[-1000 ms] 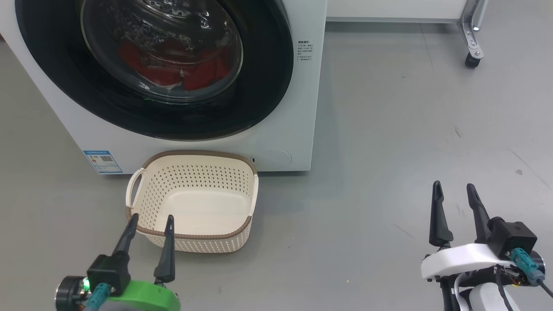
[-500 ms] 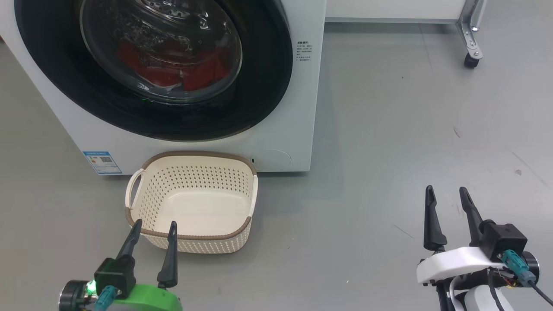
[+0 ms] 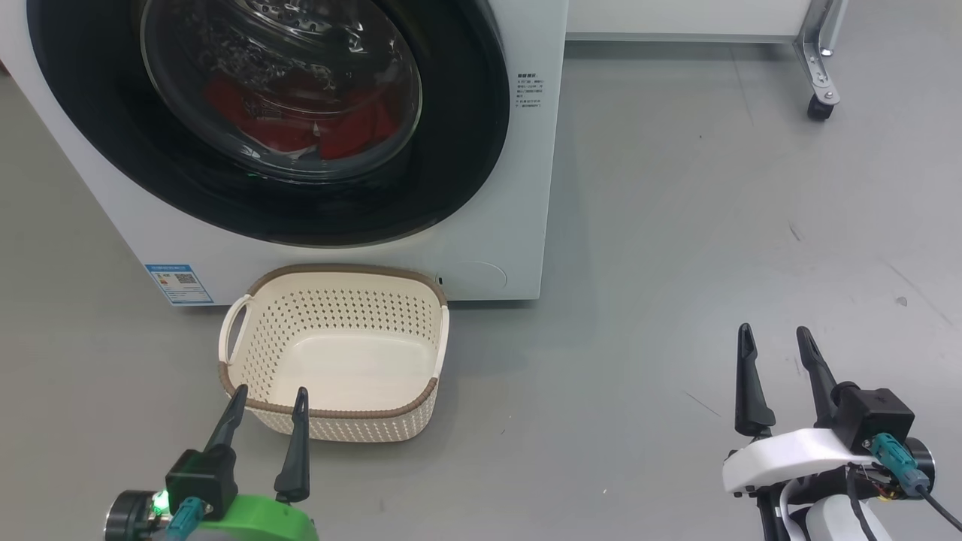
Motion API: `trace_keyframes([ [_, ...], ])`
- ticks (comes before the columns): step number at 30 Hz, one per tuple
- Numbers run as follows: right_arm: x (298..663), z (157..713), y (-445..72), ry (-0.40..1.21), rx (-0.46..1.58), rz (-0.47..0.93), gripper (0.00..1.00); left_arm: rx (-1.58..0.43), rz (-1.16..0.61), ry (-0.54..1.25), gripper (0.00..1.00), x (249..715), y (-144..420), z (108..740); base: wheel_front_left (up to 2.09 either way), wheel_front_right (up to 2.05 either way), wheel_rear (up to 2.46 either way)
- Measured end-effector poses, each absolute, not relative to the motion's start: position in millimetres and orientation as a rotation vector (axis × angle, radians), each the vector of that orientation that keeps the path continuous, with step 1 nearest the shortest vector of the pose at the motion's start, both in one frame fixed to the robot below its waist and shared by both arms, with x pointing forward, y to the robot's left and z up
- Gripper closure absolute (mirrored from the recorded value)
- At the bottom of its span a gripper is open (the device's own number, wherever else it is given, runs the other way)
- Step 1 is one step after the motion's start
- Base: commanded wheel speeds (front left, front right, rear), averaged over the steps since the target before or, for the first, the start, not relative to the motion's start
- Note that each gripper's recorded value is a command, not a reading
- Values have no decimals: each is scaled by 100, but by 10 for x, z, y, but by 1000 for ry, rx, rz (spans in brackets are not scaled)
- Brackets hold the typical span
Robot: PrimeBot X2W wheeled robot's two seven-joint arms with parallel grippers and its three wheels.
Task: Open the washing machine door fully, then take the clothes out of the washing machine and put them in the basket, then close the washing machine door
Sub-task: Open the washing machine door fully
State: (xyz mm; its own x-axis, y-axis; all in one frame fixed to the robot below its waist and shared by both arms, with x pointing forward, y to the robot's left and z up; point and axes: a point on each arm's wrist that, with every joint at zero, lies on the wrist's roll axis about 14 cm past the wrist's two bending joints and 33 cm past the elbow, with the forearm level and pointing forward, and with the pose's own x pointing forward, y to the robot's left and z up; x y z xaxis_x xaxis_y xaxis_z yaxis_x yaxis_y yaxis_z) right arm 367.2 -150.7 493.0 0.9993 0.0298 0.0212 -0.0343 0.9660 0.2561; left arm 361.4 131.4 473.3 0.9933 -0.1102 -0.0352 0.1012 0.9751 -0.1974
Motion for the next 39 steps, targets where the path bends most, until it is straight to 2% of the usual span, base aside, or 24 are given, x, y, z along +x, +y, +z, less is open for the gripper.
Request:
trace_keyframes([
  [39,3771,4919,-1439,-16,276,46,0,-206,-98,55,0,3674,1324,4701,0,0,0],
])
